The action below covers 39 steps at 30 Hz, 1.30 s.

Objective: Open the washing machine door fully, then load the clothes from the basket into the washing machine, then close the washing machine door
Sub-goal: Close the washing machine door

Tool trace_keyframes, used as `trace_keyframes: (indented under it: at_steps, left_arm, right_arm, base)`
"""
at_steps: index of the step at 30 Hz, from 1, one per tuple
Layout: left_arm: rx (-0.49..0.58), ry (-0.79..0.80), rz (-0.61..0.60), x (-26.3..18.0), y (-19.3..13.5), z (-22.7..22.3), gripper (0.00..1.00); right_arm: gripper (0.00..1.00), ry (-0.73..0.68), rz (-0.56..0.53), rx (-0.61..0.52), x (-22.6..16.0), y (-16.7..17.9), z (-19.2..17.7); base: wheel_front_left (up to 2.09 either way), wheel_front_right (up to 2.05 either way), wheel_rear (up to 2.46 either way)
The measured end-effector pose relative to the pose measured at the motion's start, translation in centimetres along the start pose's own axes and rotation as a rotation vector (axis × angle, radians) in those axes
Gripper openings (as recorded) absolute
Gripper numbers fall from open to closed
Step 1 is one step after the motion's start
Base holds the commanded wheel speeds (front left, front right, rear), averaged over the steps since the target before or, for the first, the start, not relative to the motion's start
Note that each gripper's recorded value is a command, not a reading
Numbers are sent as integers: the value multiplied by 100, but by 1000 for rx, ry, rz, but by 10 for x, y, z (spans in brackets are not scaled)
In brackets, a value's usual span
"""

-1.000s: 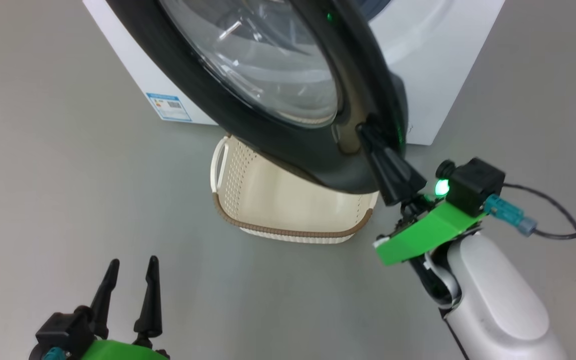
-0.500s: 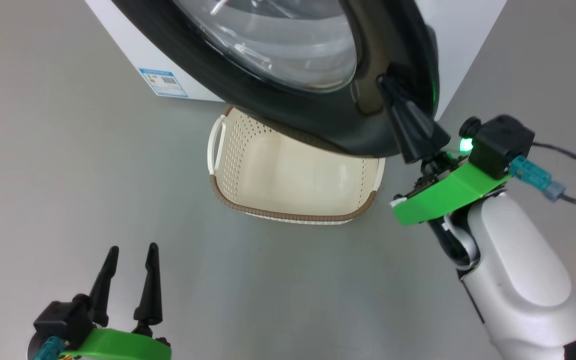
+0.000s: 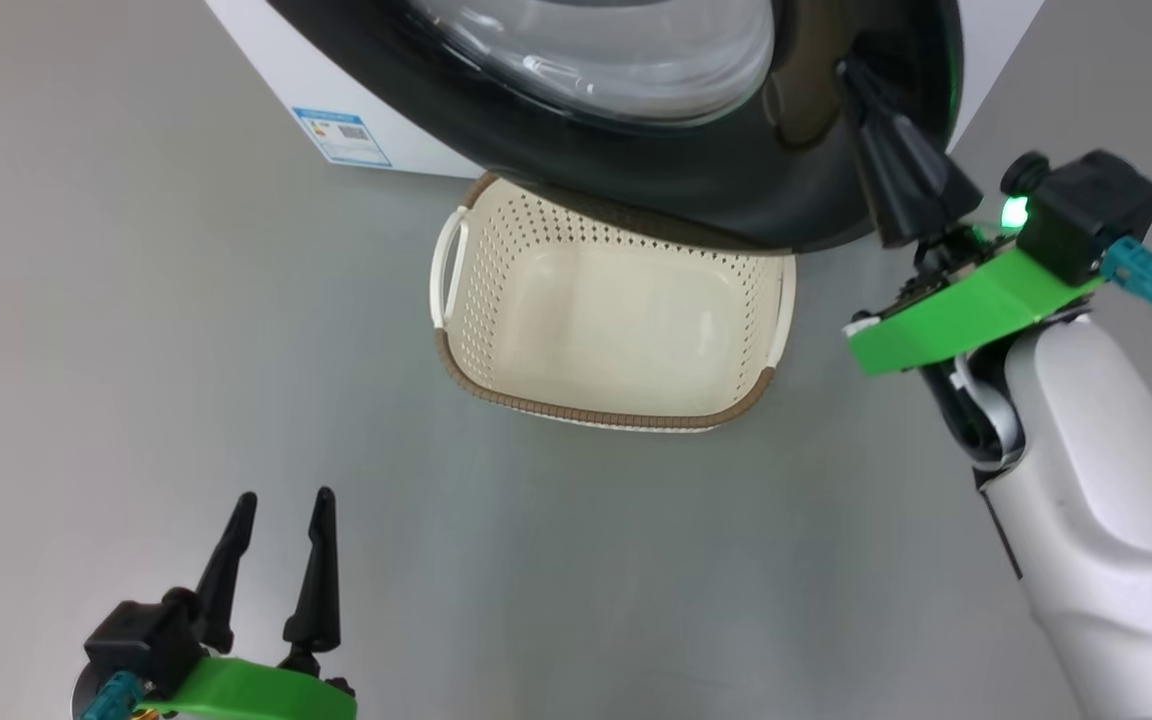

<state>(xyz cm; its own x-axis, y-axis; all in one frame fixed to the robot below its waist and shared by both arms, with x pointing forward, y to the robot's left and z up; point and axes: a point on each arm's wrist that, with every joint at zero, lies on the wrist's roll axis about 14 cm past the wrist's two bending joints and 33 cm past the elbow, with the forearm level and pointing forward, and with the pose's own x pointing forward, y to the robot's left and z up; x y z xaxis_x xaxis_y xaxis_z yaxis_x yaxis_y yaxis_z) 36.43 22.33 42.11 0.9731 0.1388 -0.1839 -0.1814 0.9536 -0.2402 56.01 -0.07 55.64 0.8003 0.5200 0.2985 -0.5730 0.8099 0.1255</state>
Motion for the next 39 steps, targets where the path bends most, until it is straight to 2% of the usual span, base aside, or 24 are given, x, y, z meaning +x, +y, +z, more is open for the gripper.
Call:
trace_keyframes:
  at_steps: [13, 21, 39]
  left_arm:
    - [5, 40, -1, 3, 1, -13, 100]
    - [-7, 37, -5, 2, -2, -12, 100]
    - [7, 38, 25, 2, 8, -10, 100]
  right_arm:
    - [0, -25, -4, -94, 26, -30, 6]
    - [0, -49, -64, -127, 40, -60, 15]
    - [0, 9, -136, -187, 74, -103, -11]
  base:
    - [0, 0, 0]
    - [0, 0, 0]
    - [0, 0, 0]
